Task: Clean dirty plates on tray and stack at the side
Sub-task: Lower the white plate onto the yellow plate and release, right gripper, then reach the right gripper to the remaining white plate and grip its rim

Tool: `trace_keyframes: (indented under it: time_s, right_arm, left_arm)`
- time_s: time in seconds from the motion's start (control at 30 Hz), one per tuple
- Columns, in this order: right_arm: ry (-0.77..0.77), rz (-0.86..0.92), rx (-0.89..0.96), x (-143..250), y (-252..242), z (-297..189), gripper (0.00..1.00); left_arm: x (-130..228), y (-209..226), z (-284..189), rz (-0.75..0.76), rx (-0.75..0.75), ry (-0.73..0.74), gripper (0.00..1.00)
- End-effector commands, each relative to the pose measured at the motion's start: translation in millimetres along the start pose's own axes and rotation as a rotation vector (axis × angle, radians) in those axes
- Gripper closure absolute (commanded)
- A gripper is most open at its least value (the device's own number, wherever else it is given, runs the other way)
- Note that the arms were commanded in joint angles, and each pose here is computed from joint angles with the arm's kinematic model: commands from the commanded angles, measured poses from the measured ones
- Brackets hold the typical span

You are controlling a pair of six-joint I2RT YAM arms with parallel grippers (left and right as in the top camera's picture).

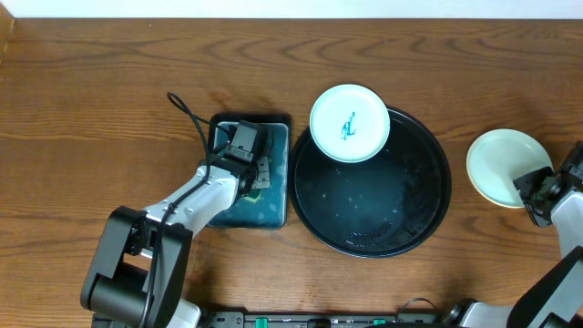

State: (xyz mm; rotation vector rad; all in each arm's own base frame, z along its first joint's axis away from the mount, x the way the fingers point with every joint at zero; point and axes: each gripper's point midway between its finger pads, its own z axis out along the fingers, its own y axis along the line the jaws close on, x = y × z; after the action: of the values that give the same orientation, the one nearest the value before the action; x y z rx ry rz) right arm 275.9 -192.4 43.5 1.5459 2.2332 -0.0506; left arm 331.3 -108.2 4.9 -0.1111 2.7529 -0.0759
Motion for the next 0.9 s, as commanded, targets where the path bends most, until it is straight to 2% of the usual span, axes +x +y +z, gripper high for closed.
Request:
trace_keyframes:
  time_s: [0.0,0.13,0.23,0.47,0.67,0.87]
  right_arm:
    - [0.014,-0.028,-0.037,-1,8,-1,0.46]
    - [0.046,-0.029,-0.102,4,20,-2,0.51]
    - [0.062,-0.069,-0.152,9,32,-4,0.48]
    - [0.061,-0.387,-0.395,40,106,-19,0.49]
    - [0.024,-0.738,-0.553,97,169,-41,0.48]
    - [0.033,-0.89,-0.622,144,204,-65,0.46]
  left_arm:
    - [25,7,15,0.014,-0.027,0.085,0.93]
    - [25,7,15,0.014,-0.027,0.085,0.93]
    - [25,7,15,0.014,-0.027,0.085,0.92]
    - [25,7,15,0.014,-0.027,0.085,0.93]
    - [24,7,15,0.014,-0.027,0.085,0.93]
    - [24,7,15,0.014,-0.027,0.085,0.93]
